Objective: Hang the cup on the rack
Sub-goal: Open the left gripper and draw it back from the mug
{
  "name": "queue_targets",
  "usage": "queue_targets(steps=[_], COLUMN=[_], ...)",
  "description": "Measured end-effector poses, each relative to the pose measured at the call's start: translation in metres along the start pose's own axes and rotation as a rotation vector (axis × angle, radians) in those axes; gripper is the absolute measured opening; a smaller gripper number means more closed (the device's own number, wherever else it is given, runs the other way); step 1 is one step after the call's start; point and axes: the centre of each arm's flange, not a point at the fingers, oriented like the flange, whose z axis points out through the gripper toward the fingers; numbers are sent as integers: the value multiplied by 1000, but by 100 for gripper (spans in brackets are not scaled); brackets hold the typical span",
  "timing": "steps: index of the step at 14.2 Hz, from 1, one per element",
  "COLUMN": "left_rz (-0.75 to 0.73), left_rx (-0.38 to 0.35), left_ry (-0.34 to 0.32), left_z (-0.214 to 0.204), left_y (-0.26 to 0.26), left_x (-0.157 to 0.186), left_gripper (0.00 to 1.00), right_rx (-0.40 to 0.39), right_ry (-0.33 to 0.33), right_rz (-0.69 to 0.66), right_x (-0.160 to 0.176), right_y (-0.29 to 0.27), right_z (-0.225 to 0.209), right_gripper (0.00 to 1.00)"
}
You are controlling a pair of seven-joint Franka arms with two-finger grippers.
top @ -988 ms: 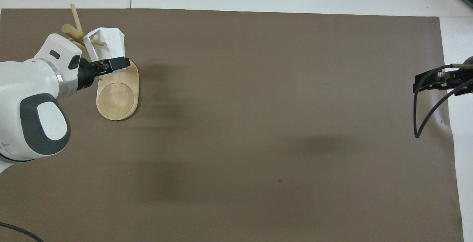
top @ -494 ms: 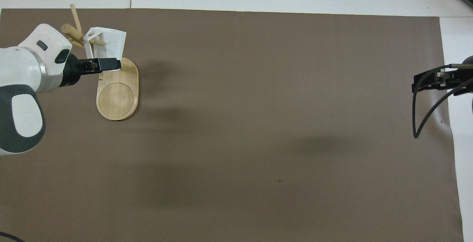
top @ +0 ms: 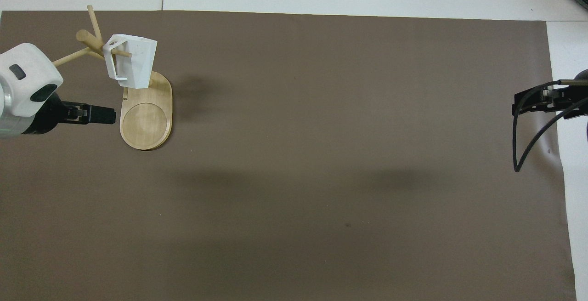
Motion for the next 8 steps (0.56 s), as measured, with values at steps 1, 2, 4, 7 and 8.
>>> queue_targets(steps=[1,2,4,7,8], left_rz=[2,3,3,4,5], left_rx=[5,9,11,11,11], left_ry=[-21,-34,-37,-22,-13], left_z=[-8,-13,-19,-44,-53], left_y=[0,0,-1,0,0], left_x=[-2,-4,-3,3,6], left_gripper=[100,100,100,100,100], right_rx=[0,0,0,0,0], right_ry=[0,0,0,0,0], right_rz=[0,0,0,0,0], right_x=[0,0,0,0,0], right_y=[0,0,0,0,0], right_z=[0,0,0,0,0], right_gripper=[100,100,100,100,100])
